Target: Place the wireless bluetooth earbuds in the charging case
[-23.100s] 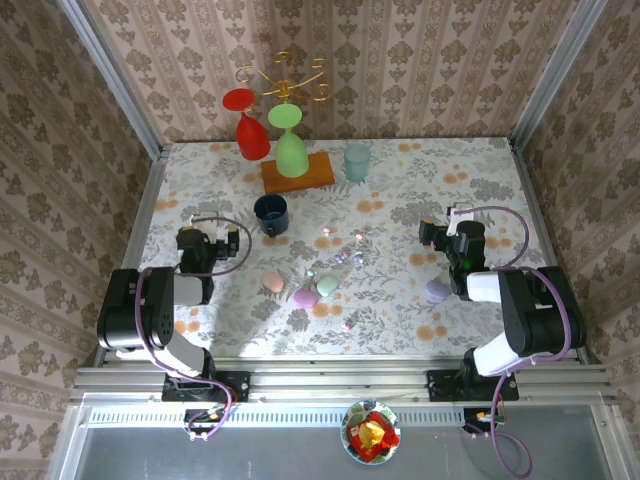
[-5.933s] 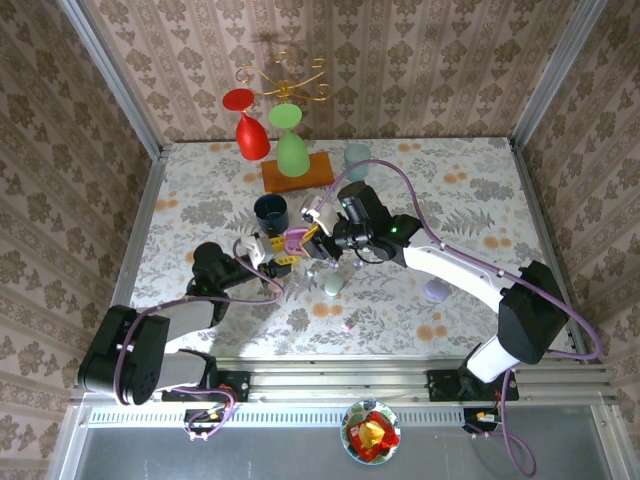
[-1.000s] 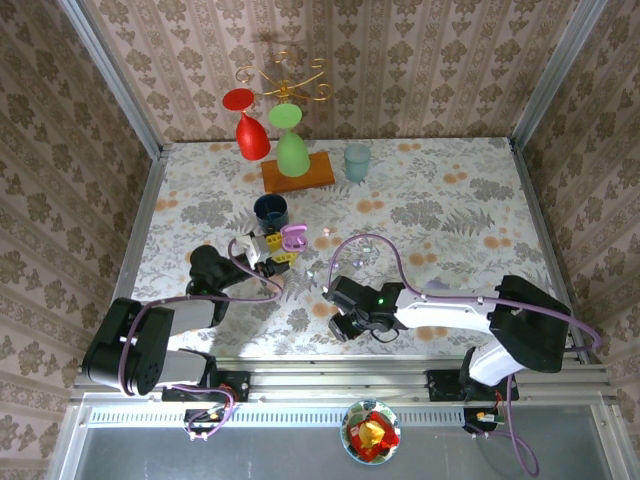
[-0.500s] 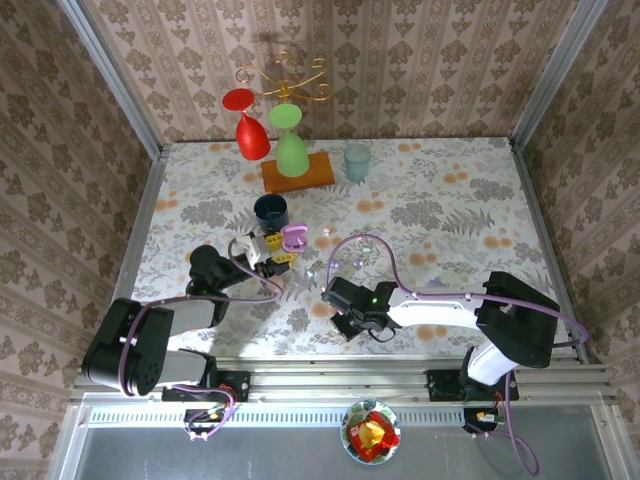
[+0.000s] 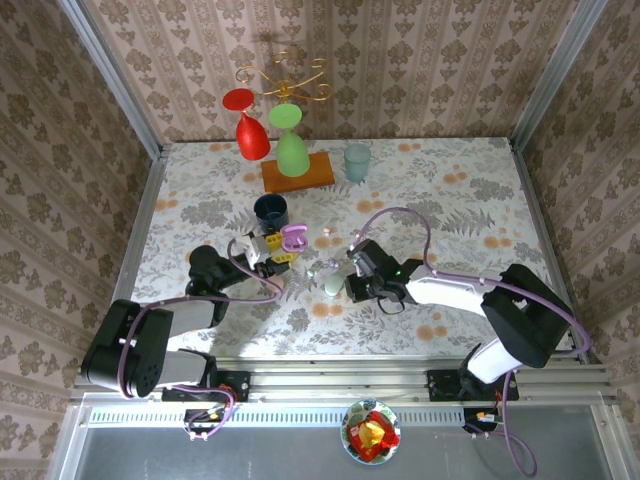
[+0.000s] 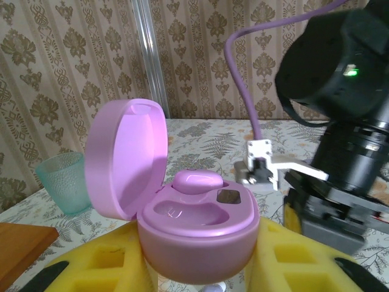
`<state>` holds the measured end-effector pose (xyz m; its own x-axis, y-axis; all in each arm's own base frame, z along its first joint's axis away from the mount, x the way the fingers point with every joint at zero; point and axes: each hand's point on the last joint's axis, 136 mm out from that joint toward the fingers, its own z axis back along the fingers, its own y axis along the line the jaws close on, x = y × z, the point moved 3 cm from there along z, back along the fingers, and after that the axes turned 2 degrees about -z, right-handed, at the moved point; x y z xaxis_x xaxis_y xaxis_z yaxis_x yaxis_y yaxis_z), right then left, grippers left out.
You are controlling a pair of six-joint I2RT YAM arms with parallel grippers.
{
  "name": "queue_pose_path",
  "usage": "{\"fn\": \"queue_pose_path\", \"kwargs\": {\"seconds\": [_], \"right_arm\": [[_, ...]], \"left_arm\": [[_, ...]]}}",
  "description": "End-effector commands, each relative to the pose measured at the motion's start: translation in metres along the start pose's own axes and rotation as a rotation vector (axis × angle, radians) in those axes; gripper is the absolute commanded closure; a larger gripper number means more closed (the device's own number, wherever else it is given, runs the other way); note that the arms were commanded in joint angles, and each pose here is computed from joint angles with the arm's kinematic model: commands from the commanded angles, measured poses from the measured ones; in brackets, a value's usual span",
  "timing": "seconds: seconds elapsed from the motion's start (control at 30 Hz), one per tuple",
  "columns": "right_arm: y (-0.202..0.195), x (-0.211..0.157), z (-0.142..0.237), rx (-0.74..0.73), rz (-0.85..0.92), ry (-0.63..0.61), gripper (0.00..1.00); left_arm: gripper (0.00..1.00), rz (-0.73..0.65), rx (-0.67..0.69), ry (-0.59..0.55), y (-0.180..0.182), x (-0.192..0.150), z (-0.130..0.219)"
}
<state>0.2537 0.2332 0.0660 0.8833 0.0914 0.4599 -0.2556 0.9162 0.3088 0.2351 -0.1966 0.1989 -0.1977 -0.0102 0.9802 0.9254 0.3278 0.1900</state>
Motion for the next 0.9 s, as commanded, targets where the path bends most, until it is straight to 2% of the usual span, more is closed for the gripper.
{"fn": "queue_pose_path", "kwargs": {"seconds": [0.0,0.27,0.5,0.6,0.73,0.87], "right_arm": [[-0.014,0.006,-0.006,0.033,-0.126,-0.029,0.82],[-0.045,-0.016,-0.004,-0.064,-0.15,-0.001,0.77],[-0.049,-0.012,0.02,-0.109,-0.121,-0.032,0.55],[-0.042,0.004,0.031,-0.09,-0.087,-0.067,0.49],[-0.037,0.016,0.027,-0.058,-0.062,-0.047,0.48],[-0.031,0.021,0.017,-0.025,-0.063,0.014,0.53]], "left_arm": [[0.73,-0.029,-0.012,-0.024,-0.002,0.006,0.002],[0.73,-0.025,0.003,-0.019,0.001,0.004,0.002],[0.73,-0.023,-0.007,-0.017,0.002,0.003,0.0],[0.73,-0.019,-0.011,-0.017,0.002,0.003,0.0],[0.73,-0.02,-0.012,-0.018,0.001,0.004,0.0],[0.73,-0.018,-0.012,-0.017,0.001,0.003,0.001]]}}
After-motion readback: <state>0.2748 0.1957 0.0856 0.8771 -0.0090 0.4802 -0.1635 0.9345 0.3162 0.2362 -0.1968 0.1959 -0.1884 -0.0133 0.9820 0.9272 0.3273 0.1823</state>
